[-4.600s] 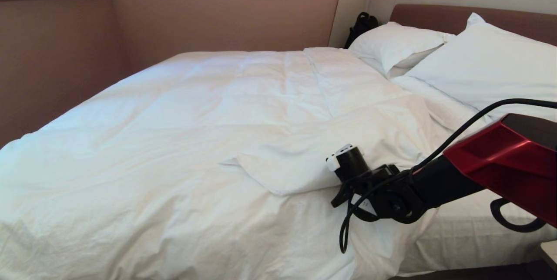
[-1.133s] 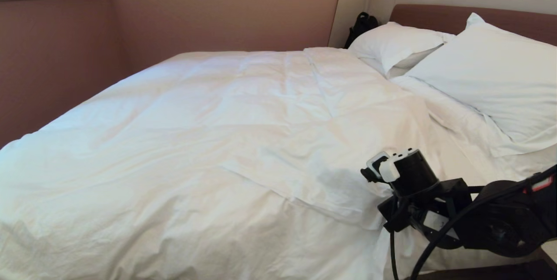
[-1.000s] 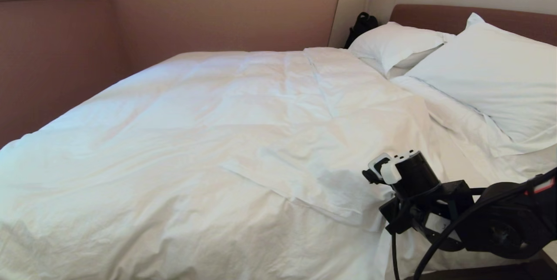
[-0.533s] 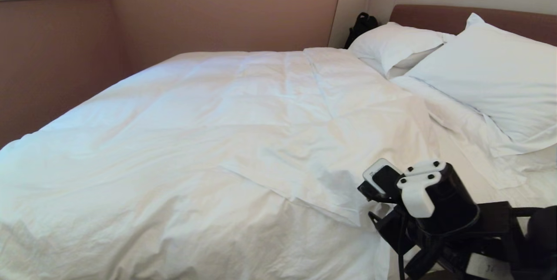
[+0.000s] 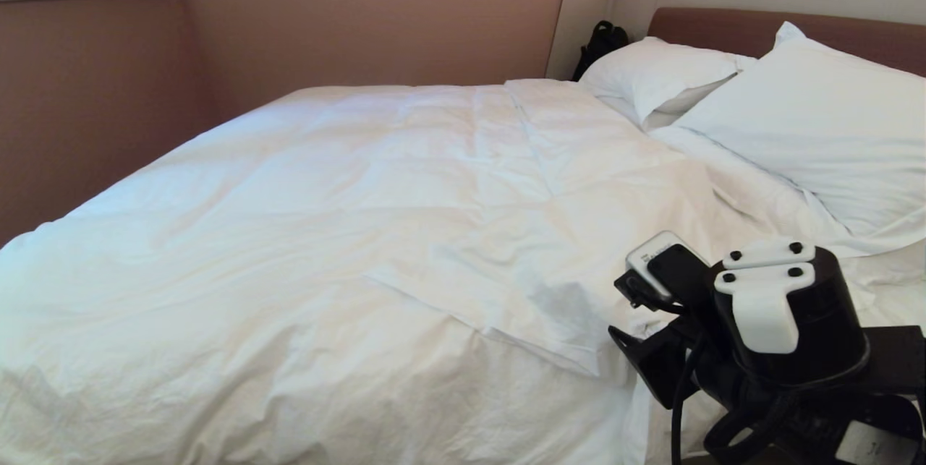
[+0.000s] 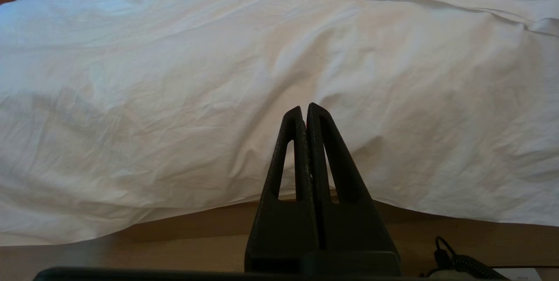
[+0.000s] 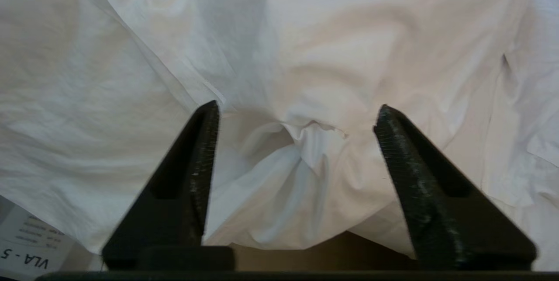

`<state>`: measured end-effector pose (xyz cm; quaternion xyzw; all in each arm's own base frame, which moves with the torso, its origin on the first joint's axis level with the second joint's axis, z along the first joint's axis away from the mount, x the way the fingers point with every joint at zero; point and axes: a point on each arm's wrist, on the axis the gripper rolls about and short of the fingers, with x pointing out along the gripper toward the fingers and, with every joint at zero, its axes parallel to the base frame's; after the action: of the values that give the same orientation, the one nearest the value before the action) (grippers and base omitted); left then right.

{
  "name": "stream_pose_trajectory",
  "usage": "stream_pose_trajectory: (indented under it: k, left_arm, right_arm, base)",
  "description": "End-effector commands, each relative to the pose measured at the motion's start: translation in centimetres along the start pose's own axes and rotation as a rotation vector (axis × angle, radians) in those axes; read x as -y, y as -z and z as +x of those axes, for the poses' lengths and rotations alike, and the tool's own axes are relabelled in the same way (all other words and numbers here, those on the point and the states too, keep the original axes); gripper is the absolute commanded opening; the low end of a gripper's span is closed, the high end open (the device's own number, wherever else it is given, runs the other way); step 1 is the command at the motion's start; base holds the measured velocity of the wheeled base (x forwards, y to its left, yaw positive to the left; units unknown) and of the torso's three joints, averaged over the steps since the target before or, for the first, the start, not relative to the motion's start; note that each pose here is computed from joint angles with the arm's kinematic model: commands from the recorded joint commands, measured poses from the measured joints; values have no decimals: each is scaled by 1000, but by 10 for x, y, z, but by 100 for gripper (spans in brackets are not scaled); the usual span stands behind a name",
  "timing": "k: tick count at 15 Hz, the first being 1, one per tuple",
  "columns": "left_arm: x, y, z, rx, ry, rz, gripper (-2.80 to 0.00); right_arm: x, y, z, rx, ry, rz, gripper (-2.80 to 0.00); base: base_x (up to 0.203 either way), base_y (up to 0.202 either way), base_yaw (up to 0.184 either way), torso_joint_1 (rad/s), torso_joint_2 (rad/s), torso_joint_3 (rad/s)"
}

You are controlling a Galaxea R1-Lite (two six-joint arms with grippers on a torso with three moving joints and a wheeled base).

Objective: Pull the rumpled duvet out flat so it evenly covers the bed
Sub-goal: Flatten the corners of the folded blanket

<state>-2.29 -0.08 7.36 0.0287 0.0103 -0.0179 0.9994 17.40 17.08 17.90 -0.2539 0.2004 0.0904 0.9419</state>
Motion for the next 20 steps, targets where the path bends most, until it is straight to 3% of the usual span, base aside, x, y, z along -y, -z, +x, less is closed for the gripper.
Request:
stream_pose_trajectory:
  k: [1,3,6,10,17,20]
  left_arm:
    - [0,0,0,0,0,0,-280]
    - [0,0,0,0,0,0,-280]
    - [0,0,0,0,0,0,-280]
    - [0,0,0,0,0,0,-280]
    - [0,0,0,0,0,0,-280]
    - [0,0,0,0,0,0,-280]
  right_arm:
    - [-2,-9,7,73,-17,60,-280]
    - [-7,-7,23,61,-77,69,-280]
    - [-17,2,45,6,-71,47,-280]
    - [-24,15,44,-30,-50,-69,-280]
    - [-34,21,42,-46,-78,-122,-280]
    - [-38,41,42,-88,-111,-273,-280]
  base:
    - [0,0,0,0,0,0]
    - [0,0,0,0,0,0]
    - [0,0,0,0,0,0]
    - [0,0,0,0,0,0]
    - [0,0,0,0,0,0]
    - [0,0,0,0,0,0]
